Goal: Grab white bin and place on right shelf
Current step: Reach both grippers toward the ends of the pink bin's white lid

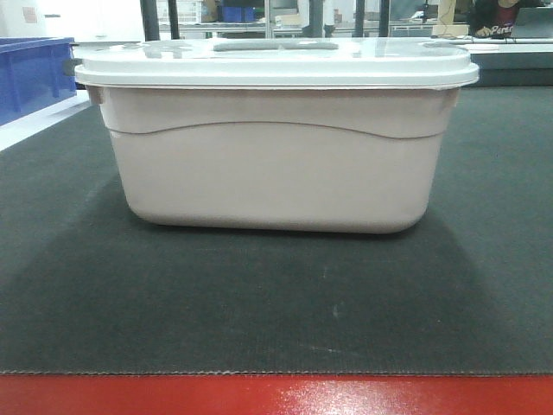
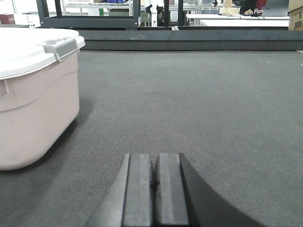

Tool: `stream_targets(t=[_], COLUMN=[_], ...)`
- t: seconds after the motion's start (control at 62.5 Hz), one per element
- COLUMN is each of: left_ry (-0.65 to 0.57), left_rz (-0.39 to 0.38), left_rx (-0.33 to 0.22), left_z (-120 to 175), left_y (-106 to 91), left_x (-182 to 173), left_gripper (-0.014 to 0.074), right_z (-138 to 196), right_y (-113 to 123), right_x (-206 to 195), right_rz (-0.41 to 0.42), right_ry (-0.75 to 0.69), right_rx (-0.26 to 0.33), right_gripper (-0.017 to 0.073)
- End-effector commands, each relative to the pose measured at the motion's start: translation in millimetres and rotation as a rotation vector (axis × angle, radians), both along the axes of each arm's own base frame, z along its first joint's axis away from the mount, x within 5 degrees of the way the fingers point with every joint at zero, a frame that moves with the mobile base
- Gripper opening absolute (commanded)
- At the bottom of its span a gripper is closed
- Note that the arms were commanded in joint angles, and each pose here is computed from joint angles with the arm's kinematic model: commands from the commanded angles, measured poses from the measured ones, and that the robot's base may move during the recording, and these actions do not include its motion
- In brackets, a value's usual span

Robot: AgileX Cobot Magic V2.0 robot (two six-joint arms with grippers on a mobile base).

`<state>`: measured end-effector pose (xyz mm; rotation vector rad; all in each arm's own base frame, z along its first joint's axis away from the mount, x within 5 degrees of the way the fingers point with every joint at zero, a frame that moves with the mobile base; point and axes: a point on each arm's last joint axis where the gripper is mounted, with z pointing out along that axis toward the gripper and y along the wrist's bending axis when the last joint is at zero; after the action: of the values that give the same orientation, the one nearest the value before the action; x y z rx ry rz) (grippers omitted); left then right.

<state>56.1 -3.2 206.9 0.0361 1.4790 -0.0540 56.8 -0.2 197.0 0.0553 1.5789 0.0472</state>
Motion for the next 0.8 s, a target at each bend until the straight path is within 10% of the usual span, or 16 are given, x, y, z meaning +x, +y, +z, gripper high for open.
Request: stream_targets(t=[0.0,0.16,0.512,0.784], left_ry=[-0.104,-0.169,-0.015,0.158], left_rz=[0.013,0.014,-0.032,-0.05], left_rx=[-0.067,-0.14,-0.094,-0.096], left_z=[4,26,120,157], left_y=[2.0,3.5,-2.9,-8.3], left_x=[-1,-4,14,64], left_gripper=[-0.0117,-0.0117,-0.0091,0.029], right_z=[11,28,106,132], right_y=[0,-1,-1,-1], right_x=[-1,-4,-12,29], right_rz=[-0.002,-0.006,0.002,-0.002], right_ry=[-0.115,-0.243,-0.36,-0.205], right_rx=[-0.003,0.029,0.087,0.091], right_gripper=[0.0069,0.0069,0.0104,0.0492])
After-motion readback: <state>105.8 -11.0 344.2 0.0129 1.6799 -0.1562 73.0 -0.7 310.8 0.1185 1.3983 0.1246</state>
